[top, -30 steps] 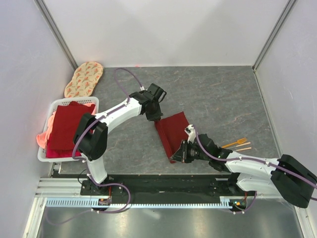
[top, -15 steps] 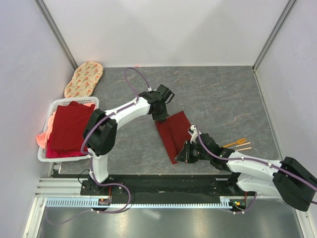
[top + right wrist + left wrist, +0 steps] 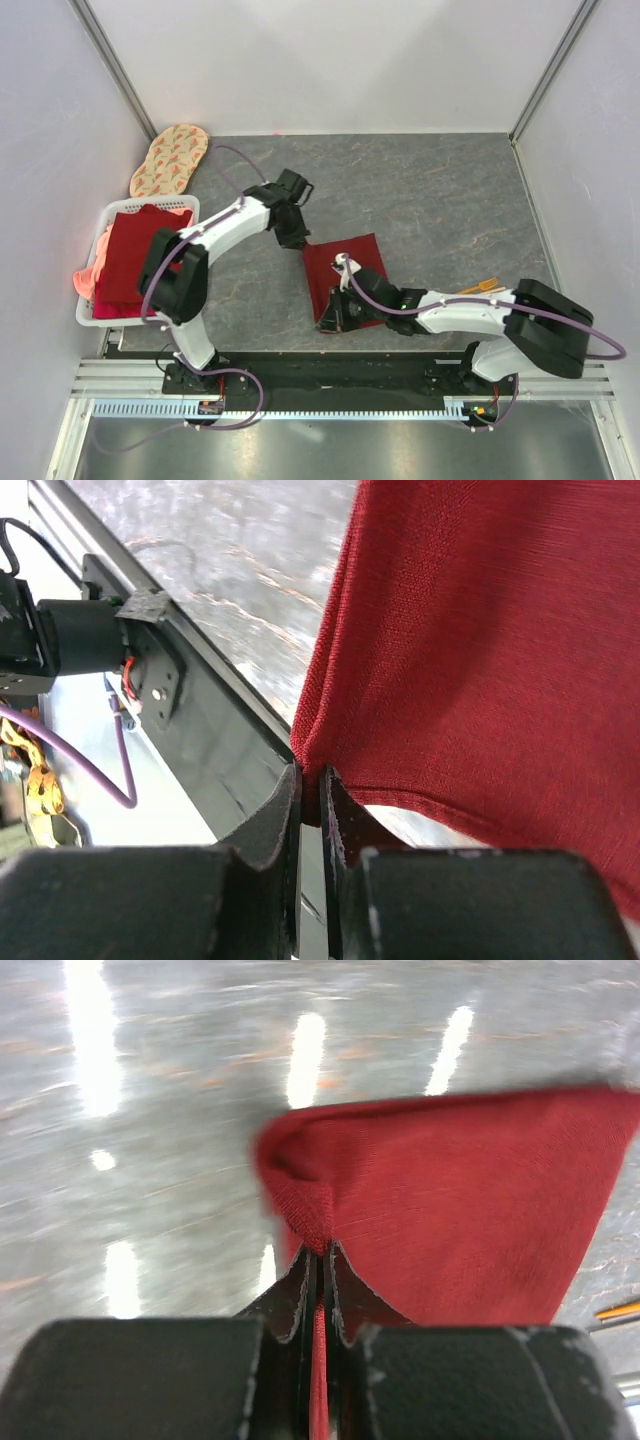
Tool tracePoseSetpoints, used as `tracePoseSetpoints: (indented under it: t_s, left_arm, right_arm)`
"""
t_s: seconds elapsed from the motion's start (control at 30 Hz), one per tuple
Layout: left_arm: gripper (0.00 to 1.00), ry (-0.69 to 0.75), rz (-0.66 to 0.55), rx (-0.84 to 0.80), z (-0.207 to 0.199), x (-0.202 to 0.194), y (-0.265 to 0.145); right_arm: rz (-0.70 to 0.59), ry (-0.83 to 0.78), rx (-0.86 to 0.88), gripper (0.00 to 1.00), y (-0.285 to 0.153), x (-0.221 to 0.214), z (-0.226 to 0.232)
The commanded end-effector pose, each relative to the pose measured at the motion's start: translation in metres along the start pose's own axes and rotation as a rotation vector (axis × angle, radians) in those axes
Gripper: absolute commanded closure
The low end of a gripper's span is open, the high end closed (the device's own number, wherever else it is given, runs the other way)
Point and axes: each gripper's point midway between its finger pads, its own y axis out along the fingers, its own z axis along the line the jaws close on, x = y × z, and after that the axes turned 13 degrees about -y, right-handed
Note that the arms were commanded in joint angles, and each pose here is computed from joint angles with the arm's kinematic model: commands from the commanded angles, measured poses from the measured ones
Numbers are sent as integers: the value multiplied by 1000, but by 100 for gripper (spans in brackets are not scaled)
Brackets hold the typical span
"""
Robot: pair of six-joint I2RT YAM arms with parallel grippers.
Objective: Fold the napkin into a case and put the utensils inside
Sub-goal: Fold the lower triangle-folded napkin at the center of the board.
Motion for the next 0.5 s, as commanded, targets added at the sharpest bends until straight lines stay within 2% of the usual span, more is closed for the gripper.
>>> tracePoseSetpoints:
  t_s: [0.0,0.17,0.47]
  left_arm:
    - [98,-55,-234,-145,2,74,-44]
    - [98,-42,-256,-154,14,75,-58]
    - [98,1,-198,-182,-27,55,-34]
  right_arm:
    - [135,-15,134,100,15,-24,46]
    - [111,-19,153,100,20,-17,55]
    - [96,34,111,100,6,-31,31]
